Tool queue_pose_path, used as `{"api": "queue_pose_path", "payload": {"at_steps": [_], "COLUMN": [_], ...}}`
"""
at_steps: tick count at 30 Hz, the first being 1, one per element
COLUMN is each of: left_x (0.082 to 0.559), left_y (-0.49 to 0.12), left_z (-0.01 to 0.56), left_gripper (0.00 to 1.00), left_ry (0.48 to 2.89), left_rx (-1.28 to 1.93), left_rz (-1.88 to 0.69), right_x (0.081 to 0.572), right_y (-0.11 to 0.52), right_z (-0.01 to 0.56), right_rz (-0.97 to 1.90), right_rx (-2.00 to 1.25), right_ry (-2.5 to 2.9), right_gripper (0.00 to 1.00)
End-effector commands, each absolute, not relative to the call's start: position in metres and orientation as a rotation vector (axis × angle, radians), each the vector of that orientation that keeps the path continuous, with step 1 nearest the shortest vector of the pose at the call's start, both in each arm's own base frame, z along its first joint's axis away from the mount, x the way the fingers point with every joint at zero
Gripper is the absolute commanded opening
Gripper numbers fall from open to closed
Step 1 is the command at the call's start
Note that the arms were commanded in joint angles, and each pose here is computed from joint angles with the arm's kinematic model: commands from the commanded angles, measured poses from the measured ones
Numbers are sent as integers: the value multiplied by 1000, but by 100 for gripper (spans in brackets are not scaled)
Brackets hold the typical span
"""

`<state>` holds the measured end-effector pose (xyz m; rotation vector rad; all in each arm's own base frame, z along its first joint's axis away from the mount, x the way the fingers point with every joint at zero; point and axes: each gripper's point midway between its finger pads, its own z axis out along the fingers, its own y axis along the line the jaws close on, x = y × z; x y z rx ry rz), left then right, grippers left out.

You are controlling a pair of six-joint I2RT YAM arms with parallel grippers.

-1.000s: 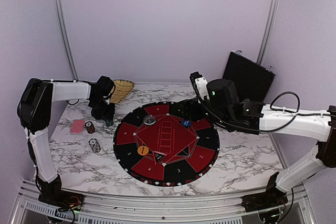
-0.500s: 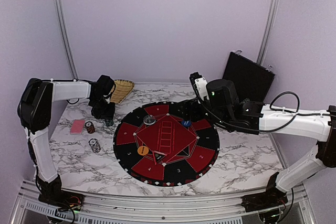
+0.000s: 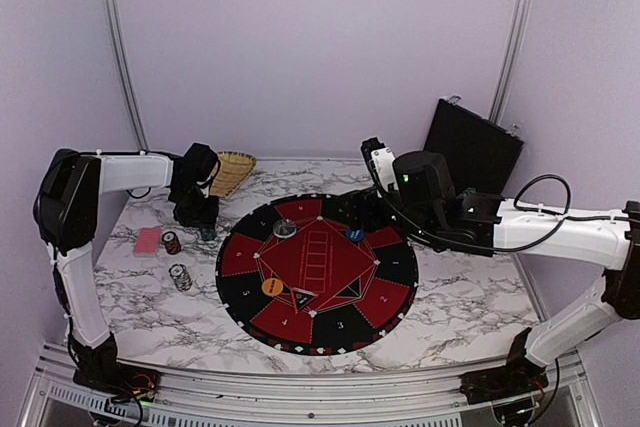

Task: Distribute texas hold em gaming equipment
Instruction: Pick up the pile of poker chips from the pile of poker chips.

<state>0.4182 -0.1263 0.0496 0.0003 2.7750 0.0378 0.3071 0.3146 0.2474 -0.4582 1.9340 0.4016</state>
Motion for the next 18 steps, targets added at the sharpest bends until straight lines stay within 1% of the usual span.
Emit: {"api": "queue_pose_path", "payload": {"at_steps": [1, 18], "left_x": [424, 423], "left_y": [-127, -128], "left_z": [62, 67], "left_gripper": [37, 37], "left_ry": [2764, 2765], "left_rx": [14, 26], "left_rz": [35, 44], "right_x": [310, 310], "right_y": [315, 315], "right_z": [249, 245], "right_rz": [407, 407], "right_rx": [-440, -442], "right_ry": [1937, 1940], "right_gripper": [84, 84]}}
